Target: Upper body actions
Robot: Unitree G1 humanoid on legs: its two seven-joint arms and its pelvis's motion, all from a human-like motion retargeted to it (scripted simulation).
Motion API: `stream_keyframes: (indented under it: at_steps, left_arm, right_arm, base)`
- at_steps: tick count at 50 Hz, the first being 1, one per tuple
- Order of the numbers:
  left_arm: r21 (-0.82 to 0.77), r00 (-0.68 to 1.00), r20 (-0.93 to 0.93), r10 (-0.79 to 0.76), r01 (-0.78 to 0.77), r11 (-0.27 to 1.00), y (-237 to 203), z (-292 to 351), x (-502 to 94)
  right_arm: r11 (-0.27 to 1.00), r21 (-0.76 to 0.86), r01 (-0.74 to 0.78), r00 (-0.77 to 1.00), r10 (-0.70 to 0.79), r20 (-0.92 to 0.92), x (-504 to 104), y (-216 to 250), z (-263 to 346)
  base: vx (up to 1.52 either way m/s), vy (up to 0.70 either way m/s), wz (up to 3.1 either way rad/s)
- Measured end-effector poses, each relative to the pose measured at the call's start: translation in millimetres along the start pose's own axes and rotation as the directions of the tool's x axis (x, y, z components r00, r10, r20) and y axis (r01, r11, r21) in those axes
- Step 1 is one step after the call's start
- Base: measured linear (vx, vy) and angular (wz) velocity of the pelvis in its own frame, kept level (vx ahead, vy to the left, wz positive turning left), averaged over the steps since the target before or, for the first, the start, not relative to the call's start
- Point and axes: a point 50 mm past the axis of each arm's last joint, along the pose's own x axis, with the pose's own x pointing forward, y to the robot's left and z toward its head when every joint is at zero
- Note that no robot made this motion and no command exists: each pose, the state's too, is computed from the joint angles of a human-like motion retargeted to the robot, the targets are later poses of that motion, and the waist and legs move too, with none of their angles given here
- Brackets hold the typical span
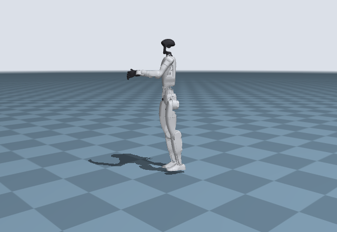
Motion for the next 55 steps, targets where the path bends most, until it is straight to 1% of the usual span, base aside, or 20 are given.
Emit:
stream_keyframes:
  at_steps: [2,3,5,7,10,13,15,19,23,25,27,30,32,37,40,44,48,50,53,55]
  left_arm:
    - [0.019,1.000,0.002,0.006,-0.006,1.000,-9.0,2.9,5.0]
    - [0.022,0.998,0.035,0.045,-0.045,0.999,-9.9,8.1,4.5]
    - [0.028,0.977,0.128,0.168,-0.172,0.985,-6.5,22.8,-1.9]
    - [0.062,0.925,0.236,0.298,-0.321,0.945,3.0,40.9,-18.8]
    - [0.137,0.800,0.379,0.465,-0.545,0.827,23.8,64.8,-59.2]
    - [0.144,0.662,0.466,0.587,-0.711,0.688,45.6,80.4,-102.3]
    - [0.123,0.593,0.473,0.651,-0.776,0.618,59.3,84.1,-124.7]
    - [0.095,0.494,0.413,0.765,-0.859,0.503,85.8,78.5,-152.6]
    - [0.159,0.343,0.371,0.863,-0.939,0.305,117.7,67.1,-165.6]
    - [0.201,0.297,0.319,0.900,-0.949,0.242,132.6,55.8,-162.5]
    - [0.218,0.301,0.232,0.925,-0.943,0.252,144.1,40.3,-153.4]
    - [0.192,0.372,0.077,0.925,-0.916,0.353,152.7,18.0,-139.4]
    - [0.186,0.391,0.037,0.920,-0.907,0.378,153.6,12.4,-137.4]
    - [0.242,0.366,0.105,0.925,-0.911,0.333,151.2,21.3,-145.1]
    - [0.241,0.386,0.133,0.913,-0.906,0.348,140.7,24.4,-147.2]
    - [0.219,0.414,0.172,0.894,-0.901,0.375,111.9,21.0,-165.0]
    - [0.206,0.400,0.225,0.888,-0.911,0.358,74.9,5.2,-195.1]
    - [0.198,0.382,0.222,0.897,-0.919,0.342,55.3,-10.4,-209.4]
    - [0.183,0.362,0.068,0.930,-0.920,0.345,24.7,-53.8,-219.0]
    - [0.180,0.389,-0.102,0.916,-0.898,0.401,4.5,-87.9,-222.2]
  right_arm:
    - [1.000,-0.029,0.003,1.000,-0.002,0.025,-1.2,-2.1,10.0]
    - [0.999,-0.044,0.006,0.999,-0.004,0.040,-1.9,-3.2,14.7]
    - [0.997,-0.071,0.018,0.997,-0.013,0.073,-2.9,-5.0,22.2]
    - [0.996,-0.087,0.038,0.995,-0.029,0.098,-3.5,-7.0,25.2]
    - [0.994,-0.094,0.058,0.995,-0.049,0.090,-3.3,-8.4,22.7]
    - [0.995,-0.084,0.061,0.996,-0.056,0.067,-2.1,-6.9,15.7]
    - [0.996,-0.067,0.061,0.997,-0.058,0.056,-1.3,-5.5,10.9]
    - [0.999,-0.016,0.036,0.999,-0.036,0.035,0.1,-1.9,2.0]
    - [0.999,0.047,0.014,1.000,-0.016,0.026,0.1,-1.6,-0.7]
    - [0.998,0.066,0.009,1.000,-0.010,0.026,0.0,-1.7,-1.1]
    - [0.998,0.062,0.004,1.000,-0.006,0.023,-0.1,-1.9,-0.7]
    - [0.999,0.032,0.005,1.000,-0.006,0.026,-0.8,-3.7,2.0]
    - [1.000,0.007,0.013,0.999,-0.013,0.033,-1.2,-5.4,4.8]
    - [0.999,-0.023,0.028,0.998,-0.027,0.062,-2.3,-7.7,12.7]
    - [1.000,-0.018,0.023,0.997,-0.022,0.073,-2.5,-7.2,15.9]
    - [0.998,-0.046,0.046,0.995,-0.042,0.088,-4.1,-11.5,21.7]
    - [0.991,-0.100,0.084,0.992,-0.074,0.100,-5.7,-16.8,26.2]
    - [0.988,-0.120,0.092,0.991,-0.080,0.105,-6.2,-18.4,27.0]
    - [0.988,-0.124,0.091,0.991,-0.077,0.113,-6.1,-18.4,25.8]
    - [0.988,-0.117,0.099,0.990,-0.087,0.109,-5.6,-18.5,23.3]
  base:
    - [0.00,0.00,0.00]
    - [0.05,0.01,-0.29]
    - [0.05,0.01,-0.45]
    - [0.05,0.00,-0.34]
    - [0.05,0.01,-0.23]
    - [0.02,0.00,-0.05]
    - [0.00,0.00,0.00]
    - [0.00,0.00,0.05]
    - [-0.04,-0.02,0.27]
    - [-0.02,-0.02,0.13]
    - [-0.04,-0.06,0.13]
    - [-0.01,-0.04,0.22]
    - [0.00,0.00,0.00]
    - [0.01,0.00,-0.11]
    - [0.00,0.00,0.00]
    - [0.05,0.01,-0.15]
    - [0.13,0.00,-0.33]
    - [0.08,-0.01,-0.33]
    - [0.03,0.01,-0.24]
    - [0.00,0.00,0.00]
